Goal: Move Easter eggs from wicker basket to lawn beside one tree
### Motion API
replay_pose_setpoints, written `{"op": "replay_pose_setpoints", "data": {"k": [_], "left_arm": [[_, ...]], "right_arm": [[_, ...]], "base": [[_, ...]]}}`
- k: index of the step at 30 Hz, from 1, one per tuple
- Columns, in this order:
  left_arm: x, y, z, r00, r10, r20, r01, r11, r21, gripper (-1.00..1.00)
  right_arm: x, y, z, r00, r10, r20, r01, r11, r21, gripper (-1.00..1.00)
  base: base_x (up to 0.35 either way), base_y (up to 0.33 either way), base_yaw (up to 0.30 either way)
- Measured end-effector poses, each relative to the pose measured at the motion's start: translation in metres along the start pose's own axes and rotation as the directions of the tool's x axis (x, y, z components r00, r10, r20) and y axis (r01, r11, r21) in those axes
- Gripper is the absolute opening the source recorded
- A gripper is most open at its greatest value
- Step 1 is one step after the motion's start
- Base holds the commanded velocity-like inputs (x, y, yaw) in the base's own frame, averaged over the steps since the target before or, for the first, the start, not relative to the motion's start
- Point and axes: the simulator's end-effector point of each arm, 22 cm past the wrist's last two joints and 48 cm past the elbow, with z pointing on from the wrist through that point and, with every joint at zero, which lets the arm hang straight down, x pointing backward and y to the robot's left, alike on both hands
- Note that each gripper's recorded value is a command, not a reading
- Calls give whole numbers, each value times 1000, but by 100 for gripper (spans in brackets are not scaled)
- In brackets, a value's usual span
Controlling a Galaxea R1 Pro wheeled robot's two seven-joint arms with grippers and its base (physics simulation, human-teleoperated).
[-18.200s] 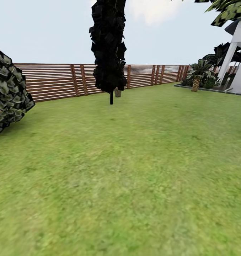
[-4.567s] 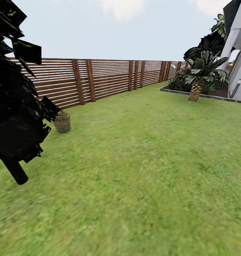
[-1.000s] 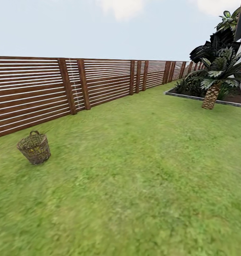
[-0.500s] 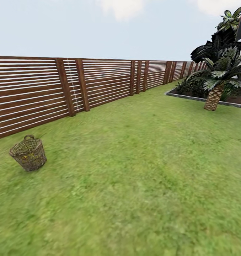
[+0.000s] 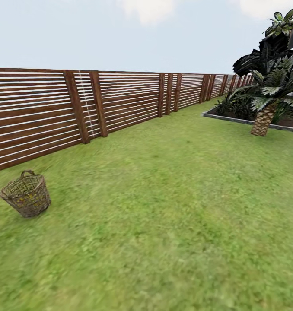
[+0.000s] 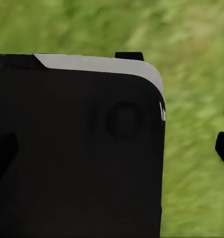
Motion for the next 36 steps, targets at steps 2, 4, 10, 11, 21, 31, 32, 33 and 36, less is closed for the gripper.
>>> {"op": "replay_pose_setpoints", "data": {"k": [2,4,10,11,21,31,32,33,36], "left_arm": [[0,0,0,1000,0,0,0,1000,0,100],[0,0,0,1000,0,-1,0,1000,0,100],[0,0,0,1000,0,0,0,1000,0,100],[0,0,0,1000,0,0,0,1000,0,100],[0,0,0,1000,0,0,0,1000,0,100],[0,0,0,1000,0,0,0,1000,0,100],[0,0,0,1000,0,0,0,1000,0,100],[0,0,0,1000,0,0,0,1000,0,100],[0,0,0,1000,0,0,0,1000,0,100]], "right_arm": [[0,0,0,1000,0,0,0,1000,0,100],[0,0,0,1000,0,0,0,1000,0,100],[-1,-1,0,1000,0,1,0,1000,1,100],[-1,-1,0,1000,0,2,0,1000,1,100],[-1,1,0,1000,0,2,0,1000,-1,100],[-2,0,0,1000,0,3,0,1000,0,100],[-2,0,0,1000,0,3,0,1000,0,100],[-2,0,0,1000,0,3,0,1000,1,100],[-2,-1,0,1000,0,3,0,1000,1,100]], "base": [[338,0,0],[338,0,0],[338,0,0],[338,0,0],[338,0,0],[338,0,0],[338,0,0],[338,0,0],[338,0,0]]}}
